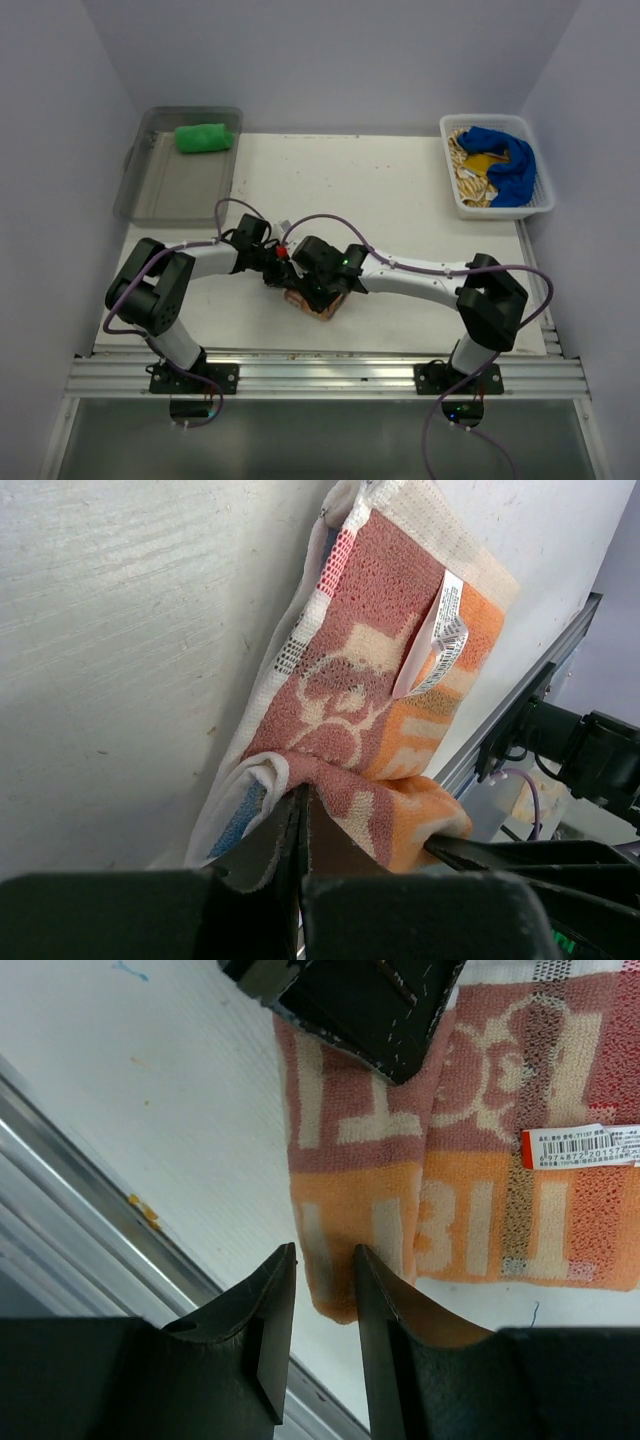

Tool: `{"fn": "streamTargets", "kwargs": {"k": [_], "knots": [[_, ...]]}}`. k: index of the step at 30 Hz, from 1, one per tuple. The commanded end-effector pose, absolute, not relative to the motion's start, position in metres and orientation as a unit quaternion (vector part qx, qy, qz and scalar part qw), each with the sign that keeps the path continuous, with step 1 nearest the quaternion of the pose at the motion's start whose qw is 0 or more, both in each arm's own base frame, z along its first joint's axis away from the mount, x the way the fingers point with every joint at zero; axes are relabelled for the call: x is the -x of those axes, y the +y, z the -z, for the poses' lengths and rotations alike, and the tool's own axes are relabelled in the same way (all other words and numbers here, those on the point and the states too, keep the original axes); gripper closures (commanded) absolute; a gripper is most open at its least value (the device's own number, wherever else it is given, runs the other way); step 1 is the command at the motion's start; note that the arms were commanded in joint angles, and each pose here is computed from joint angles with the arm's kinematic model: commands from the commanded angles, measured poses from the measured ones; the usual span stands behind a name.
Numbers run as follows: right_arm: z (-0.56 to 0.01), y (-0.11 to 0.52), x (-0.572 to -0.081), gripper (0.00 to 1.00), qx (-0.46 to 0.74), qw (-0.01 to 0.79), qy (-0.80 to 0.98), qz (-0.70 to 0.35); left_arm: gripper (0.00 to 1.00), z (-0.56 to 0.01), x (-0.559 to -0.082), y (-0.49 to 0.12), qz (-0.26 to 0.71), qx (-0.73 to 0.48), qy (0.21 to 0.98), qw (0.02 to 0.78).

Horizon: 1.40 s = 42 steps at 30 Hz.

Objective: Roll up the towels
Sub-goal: Roll the towel

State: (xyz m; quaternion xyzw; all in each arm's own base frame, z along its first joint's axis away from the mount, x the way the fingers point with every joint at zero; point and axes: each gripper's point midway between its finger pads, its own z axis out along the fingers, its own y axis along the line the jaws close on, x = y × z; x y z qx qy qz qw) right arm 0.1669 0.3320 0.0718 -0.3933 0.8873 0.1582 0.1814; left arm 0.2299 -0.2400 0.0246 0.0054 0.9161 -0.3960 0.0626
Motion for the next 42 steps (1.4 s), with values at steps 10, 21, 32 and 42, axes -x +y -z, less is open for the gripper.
{"fn": "streamTargets", "kwargs": {"k": [10, 21, 32, 42], "knots": [[-0.039, 0.324, -0.191, 0.53, 0.405, 0.204, 0.886, -0.093, 1.0, -0.011, -0.234, -0.232, 0.355, -0.017, 0.932, 0.073], [-0.011, 0.306, -0.194, 0.48, 0.387, 0.218, 0.895, -0.034, 1.0, -0.026, -0.243, -0.239, 0.365, -0.019, 0.927, 0.08], [-0.01, 0.302, -0.18, 0.95, 0.351, 0.216, 0.91, -0.053, 0.74, -0.079, -0.27, -0.243, 0.37, -0.026, 0.92, 0.129], [-0.035, 0.329, -0.156, 1.0, 0.313, 0.154, 0.903, -0.249, 0.51, -0.134, -0.289, -0.206, 0.357, 0.006, 0.912, 0.2]]}}
